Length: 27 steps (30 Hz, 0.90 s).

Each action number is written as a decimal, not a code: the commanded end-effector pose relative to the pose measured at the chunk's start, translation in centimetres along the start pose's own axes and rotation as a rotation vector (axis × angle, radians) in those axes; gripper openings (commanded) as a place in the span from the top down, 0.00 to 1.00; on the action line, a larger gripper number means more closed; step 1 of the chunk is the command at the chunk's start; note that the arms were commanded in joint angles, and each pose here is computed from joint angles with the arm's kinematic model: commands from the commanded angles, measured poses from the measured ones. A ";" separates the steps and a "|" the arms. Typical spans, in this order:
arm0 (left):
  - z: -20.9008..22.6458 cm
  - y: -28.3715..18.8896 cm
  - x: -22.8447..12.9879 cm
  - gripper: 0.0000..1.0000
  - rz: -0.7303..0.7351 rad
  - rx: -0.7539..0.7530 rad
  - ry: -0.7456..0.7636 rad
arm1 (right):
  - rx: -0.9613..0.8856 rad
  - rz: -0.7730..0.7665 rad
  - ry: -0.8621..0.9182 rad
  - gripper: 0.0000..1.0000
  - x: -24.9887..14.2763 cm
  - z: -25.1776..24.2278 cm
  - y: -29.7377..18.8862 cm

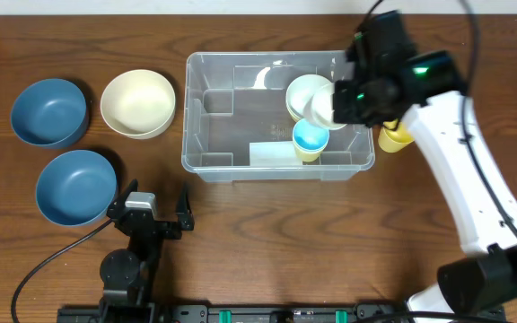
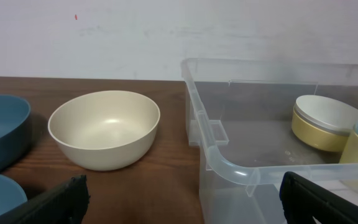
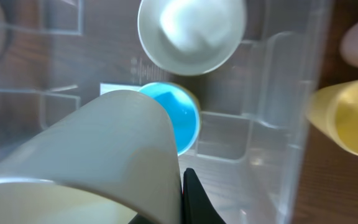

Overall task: Pack container
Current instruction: 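Grasp the cream cup, carry it and stack onto the blue cup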

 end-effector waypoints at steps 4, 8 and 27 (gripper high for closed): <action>-0.1 0.1 -1.1 0.02 0.045 -0.014 0.011 | -0.078 0.087 0.028 0.99 -1.4 0.2 5.6; -0.1 0.1 -1.1 0.02 0.045 -0.014 0.011 | -0.103 0.126 0.038 0.99 -2.0 -0.4 7.8; -0.1 0.1 -1.1 0.02 0.046 -0.014 0.011 | -0.087 -0.045 0.045 0.09 1.0 -1.8 1.2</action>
Point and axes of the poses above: each gripper's point midway between its finger pads, its own y axis out along the fingers, its own z axis along the line the jaws close on, x = y × z, the point moved 10 cm from there along -y, back along the fingers, and after that the axes turned 10 degrees about y, right-handed, at the moved point
